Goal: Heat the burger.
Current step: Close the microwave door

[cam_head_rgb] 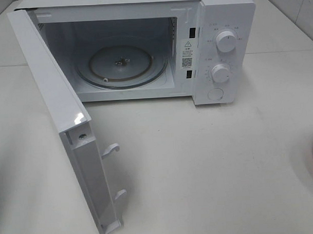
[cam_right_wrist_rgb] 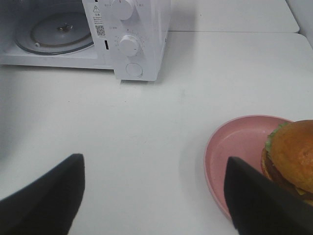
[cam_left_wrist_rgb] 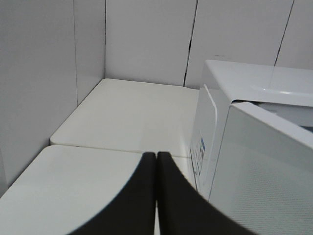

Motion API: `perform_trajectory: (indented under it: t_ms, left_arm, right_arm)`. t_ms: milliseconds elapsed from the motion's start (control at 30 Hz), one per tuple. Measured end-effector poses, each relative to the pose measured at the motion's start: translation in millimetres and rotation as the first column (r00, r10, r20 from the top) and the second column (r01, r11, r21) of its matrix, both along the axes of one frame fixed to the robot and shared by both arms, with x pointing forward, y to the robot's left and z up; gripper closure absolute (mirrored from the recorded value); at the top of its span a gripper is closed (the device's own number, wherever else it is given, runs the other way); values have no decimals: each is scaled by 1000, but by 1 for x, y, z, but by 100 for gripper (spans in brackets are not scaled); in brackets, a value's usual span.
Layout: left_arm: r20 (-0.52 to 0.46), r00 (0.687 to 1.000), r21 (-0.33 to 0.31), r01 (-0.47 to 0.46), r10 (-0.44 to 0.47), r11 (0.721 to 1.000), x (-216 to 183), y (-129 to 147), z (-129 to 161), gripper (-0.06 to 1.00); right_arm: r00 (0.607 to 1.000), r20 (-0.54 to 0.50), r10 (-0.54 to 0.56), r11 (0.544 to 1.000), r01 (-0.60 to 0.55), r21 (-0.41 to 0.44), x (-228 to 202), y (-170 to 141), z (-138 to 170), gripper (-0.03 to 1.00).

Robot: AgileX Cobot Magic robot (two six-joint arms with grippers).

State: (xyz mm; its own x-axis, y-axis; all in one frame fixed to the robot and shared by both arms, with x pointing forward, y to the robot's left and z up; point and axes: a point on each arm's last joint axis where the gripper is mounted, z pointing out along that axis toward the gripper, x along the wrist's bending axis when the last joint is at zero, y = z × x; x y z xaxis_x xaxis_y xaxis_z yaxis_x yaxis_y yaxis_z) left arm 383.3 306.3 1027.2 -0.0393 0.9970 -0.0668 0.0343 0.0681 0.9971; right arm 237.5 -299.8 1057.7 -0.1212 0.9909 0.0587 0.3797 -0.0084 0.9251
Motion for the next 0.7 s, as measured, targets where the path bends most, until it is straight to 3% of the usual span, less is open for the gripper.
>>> perform_trajectory:
  t_ms: [200, 400, 433, 500, 533, 567, 600, 700]
  left_arm:
    - [-38, 998, 28, 46, -45, 999, 24, -3, -18, 94]
    - [-73, 980, 18, 185, -184, 982, 49, -15, -40, 94]
    - [-96, 965, 15, 248, -245, 969, 58, -21, -46, 94]
    - [-106, 954, 17, 284, -281, 959, 63, -24, -49, 94]
    - [-127, 932, 19, 345, -341, 938, 72, -29, -53, 94]
    - [-127, 932, 19, 345, -341, 938, 72, -29, -53, 94]
    - [-149, 906, 14, 403, -397, 915, 80, -34, -57, 94]
    - [-168, 874, -12, 461, -456, 887, 90, -39, -62, 94]
  right_arm:
    - [1000, 0, 0, 1000, 0, 0, 0, 0, 0, 21]
    - [1000, 0, 0, 1000, 0, 0, 0, 0, 0, 21]
    - [1000, 0, 0, 1000, 0, 0, 0, 0, 0, 21]
    - [1000, 0, 0, 1000, 0, 0, 0, 0, 0, 21]
    - [1000, 0, 0, 1000, 0, 0, 0, 0, 0, 21]
    - [1000, 0, 0, 1000, 0, 0, 0, 0, 0, 21]
    - [1000, 0, 0, 1000, 0, 0, 0, 0, 0, 21]
    - [1000, 0, 0, 1000, 0, 0, 0, 0, 0, 21]
